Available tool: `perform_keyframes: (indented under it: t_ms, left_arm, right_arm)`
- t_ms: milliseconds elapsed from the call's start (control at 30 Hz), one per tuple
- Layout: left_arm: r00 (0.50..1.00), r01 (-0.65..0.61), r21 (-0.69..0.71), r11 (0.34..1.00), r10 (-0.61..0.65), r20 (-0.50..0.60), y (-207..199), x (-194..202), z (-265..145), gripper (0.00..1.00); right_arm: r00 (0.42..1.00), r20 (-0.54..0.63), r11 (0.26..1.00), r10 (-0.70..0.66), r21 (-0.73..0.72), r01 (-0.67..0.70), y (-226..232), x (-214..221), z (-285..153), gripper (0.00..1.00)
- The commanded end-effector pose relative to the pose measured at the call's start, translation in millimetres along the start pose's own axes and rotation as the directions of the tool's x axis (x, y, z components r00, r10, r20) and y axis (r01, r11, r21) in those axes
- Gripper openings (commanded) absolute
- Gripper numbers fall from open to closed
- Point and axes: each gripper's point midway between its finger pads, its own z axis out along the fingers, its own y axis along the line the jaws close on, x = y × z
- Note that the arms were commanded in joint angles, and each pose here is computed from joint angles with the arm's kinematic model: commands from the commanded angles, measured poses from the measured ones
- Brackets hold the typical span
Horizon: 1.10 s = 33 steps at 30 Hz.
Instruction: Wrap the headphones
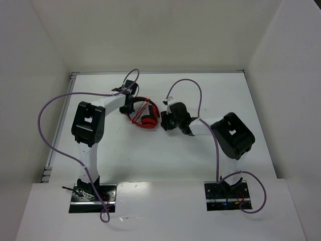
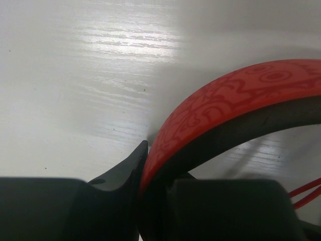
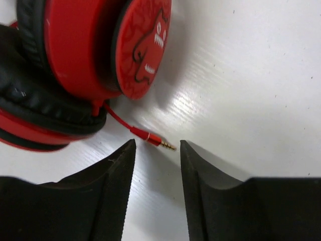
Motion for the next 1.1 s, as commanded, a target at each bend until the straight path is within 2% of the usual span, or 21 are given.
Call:
perform_keyframes:
  t_ms: [0, 67, 167, 233, 267, 300, 367, 400, 500, 533, 600, 633, 667, 733, 867, 967, 1000, 1067]
  left_arm:
    - [0.997, 0.000, -0.106, 0.994, 0.008, 0.083, 29.2, -18.0, 5.0, 0.20]
    - [0.996, -0.009, -0.107, 0.994, 0.017, 0.082, 29.5, -18.0, 4.9, 0.30]
    - [0.994, 0.003, -0.064, 0.998, 0.004, 0.110, 22.9, -28.3, -3.7, 0.36]
    - [0.991, 0.012, -0.033, 0.999, -0.008, 0.134, 17.8, -39.5, -11.5, 0.39]
    - [0.990, 0.016, -0.029, 0.999, -0.011, 0.144, 18.1, -42.3, -15.5, 0.42]
    - [0.987, 0.022, -0.023, 0.999, -0.018, 0.162, 17.6, -49.0, -21.0, 0.49]
    - [0.985, 0.024, -0.011, 1.000, -0.022, 0.169, 16.4, -51.3, -25.1, 0.54]
    - [0.983, 0.028, -0.006, 1.000, -0.026, 0.181, 17.0, -54.8, -30.4, 0.56]
    - [0.980, 0.031, 0.023, 0.999, -0.035, 0.196, 14.2, -59.7, -40.1, 0.72]
    - [0.978, 0.020, 0.055, 0.998, -0.031, 0.206, 10.7, -63.0, -48.2, 0.79]
    - [0.975, 0.029, 0.085, 0.996, -0.047, 0.219, 7.8, -67.4, -57.7, 0.85]
    - [0.974, 0.026, 0.114, 0.993, -0.051, 0.222, 5.0, -67.1, -65.0, 0.88]
    - [0.974, 0.023, 0.133, 0.991, -0.053, 0.222, 2.8, -65.2, -67.1, 0.94]
    - [0.966, 0.003, 0.196, 0.981, -0.053, 0.254, -4.6, -70.1, -79.9, 1.00]
    - [0.969, -0.009, 0.190, 0.982, -0.038, 0.245, -0.2, -66.3, -88.5, 1.00]
    - [0.961, -0.043, 0.201, 0.979, -0.015, 0.277, 3.7, -72.8, -110.0, 1.00]
    - [0.952, -0.043, 0.221, 0.974, -0.026, 0.304, 5.2, -76.3, -125.5, 1.00]
    - [0.952, -0.060, 0.241, 0.969, -0.016, 0.305, 6.5, -65.0, -131.2, 1.00]
  right_arm:
    - [1.000, -0.018, 1.000, -0.012, -0.007, 0.012, -0.2, -1.6, -5.8, 0.48]
    - [1.000, 0.022, 1.000, 0.006, -0.014, -0.006, 4.6, -16.5, -16.2, 0.60]
    - [1.000, 0.002, 0.999, 0.027, -0.020, -0.027, 9.5, -21.1, -32.0, 0.74]
    - [0.999, -0.035, 0.999, 0.018, -0.036, -0.019, 14.0, -20.8, -42.0, 0.78]
    - [1.000, -0.014, 0.999, 0.016, -0.040, -0.016, 16.8, -30.3, -51.8, 0.82]
    - [1.000, -0.006, 0.999, 0.026, -0.029, -0.026, 16.6, -34.8, -58.3, 0.85]
    - [0.999, -0.006, 0.998, 0.048, 0.034, -0.048, 7.5, -32.6, -71.0, 1.00]
    - [0.997, 0.022, 0.996, 0.076, 0.052, -0.077, 6.6, -38.1, -83.4, 1.00]
    - [0.987, 0.068, 0.977, 0.145, 0.147, -0.154, -6.5, -40.0, -108.5, 1.00]
    - [0.986, 0.082, 0.975, 0.144, 0.161, -0.155, -9.2, -40.0, -114.0, 1.00]
    - [0.983, 0.103, 0.960, 0.151, 0.220, -0.171, -21.1, -30.5, -124.3, 1.00]
    - [0.975, 0.156, 0.957, 0.156, 0.220, -0.189, -21.4, -39.8, -135.1, 1.00]
    - [0.973, 0.174, 0.950, 0.153, 0.246, -0.194, -26.7, -39.7, -140.3, 1.00]
    - [0.967, 0.208, 0.943, 0.148, 0.264, -0.202, -30.8, -40.5, -151.8, 1.00]
    - [0.969, 0.185, 0.925, 0.166, 0.313, -0.218, -42.2, -33.0, -161.0, 1.00]
    - [0.964, 0.174, 0.906, 0.200, 0.342, -0.250, -49.2, -35.3, -167.7, 1.00]
    - [0.964, 0.173, 0.916, 0.203, 0.315, -0.250, -43.9, -38.9, -167.1, 1.00]
    - [0.964, 0.162, 0.933, 0.209, 0.263, -0.247, -33.3, -42.3, -168.7, 1.00]
